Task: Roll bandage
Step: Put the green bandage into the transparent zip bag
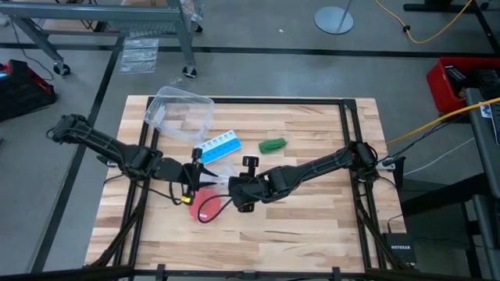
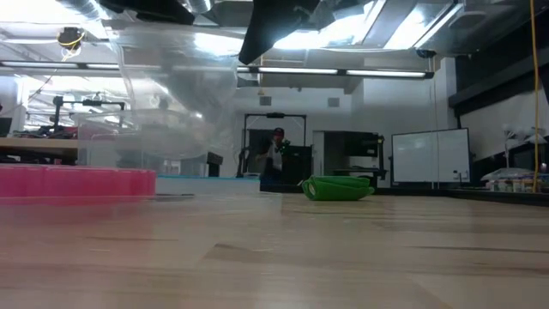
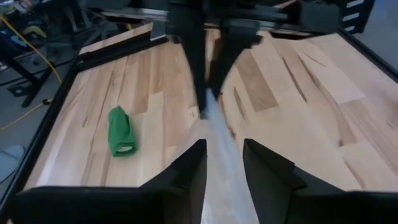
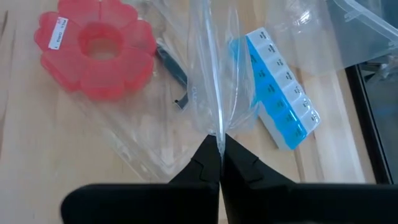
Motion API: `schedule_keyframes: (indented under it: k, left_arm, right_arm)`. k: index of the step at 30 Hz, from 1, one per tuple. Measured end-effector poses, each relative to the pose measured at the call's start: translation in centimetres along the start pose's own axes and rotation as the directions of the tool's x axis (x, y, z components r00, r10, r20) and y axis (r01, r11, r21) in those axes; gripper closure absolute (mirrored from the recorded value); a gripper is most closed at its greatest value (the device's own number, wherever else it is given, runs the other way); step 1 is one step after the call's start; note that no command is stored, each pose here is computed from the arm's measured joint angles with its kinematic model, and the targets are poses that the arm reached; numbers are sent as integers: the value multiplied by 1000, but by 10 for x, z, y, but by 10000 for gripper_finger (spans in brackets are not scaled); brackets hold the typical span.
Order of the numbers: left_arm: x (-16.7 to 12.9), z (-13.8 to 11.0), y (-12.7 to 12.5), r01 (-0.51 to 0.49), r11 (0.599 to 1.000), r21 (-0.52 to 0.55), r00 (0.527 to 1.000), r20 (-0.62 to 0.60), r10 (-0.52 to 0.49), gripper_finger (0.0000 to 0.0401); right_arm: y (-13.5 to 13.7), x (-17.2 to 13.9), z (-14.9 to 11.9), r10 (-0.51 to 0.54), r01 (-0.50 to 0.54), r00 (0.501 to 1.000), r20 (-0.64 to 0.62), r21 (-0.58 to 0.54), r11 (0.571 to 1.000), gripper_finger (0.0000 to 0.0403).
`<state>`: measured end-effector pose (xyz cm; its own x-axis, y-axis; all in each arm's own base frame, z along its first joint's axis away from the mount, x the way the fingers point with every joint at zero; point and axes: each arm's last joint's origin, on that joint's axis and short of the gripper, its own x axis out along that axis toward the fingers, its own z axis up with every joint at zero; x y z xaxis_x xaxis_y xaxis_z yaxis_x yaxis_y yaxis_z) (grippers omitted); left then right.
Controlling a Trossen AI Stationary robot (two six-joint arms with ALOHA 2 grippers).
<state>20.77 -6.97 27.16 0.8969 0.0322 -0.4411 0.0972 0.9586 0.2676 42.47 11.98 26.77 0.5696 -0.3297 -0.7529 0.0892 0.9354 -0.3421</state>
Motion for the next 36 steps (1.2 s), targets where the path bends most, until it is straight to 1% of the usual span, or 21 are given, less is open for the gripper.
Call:
schedule_keyframes:
  k: [8,22,29,36]
  left_arm:
    - [1,-1,4,-17,1000,-8,1000,-12,16,313]
    - [-1,0,-4,17,1000,-8,1000,-4,-17,313]
    - [-2,-7,-6,26,999,-23,997,-74,-27,313]
    - [-2,-8,-6,26,999,-21,997,-76,-28,313]
  right_arm:
    - [0,0,0,3,-3,1000,-1,-1,1000,402]
    - [0,0,0,2,-2,1000,-1,-1,1000,402]
    - [0,0,0,3,-3,1000,-1,-1,1000,402]
    - [0,0,0,3,-3,1000,-1,-1,1000,402]
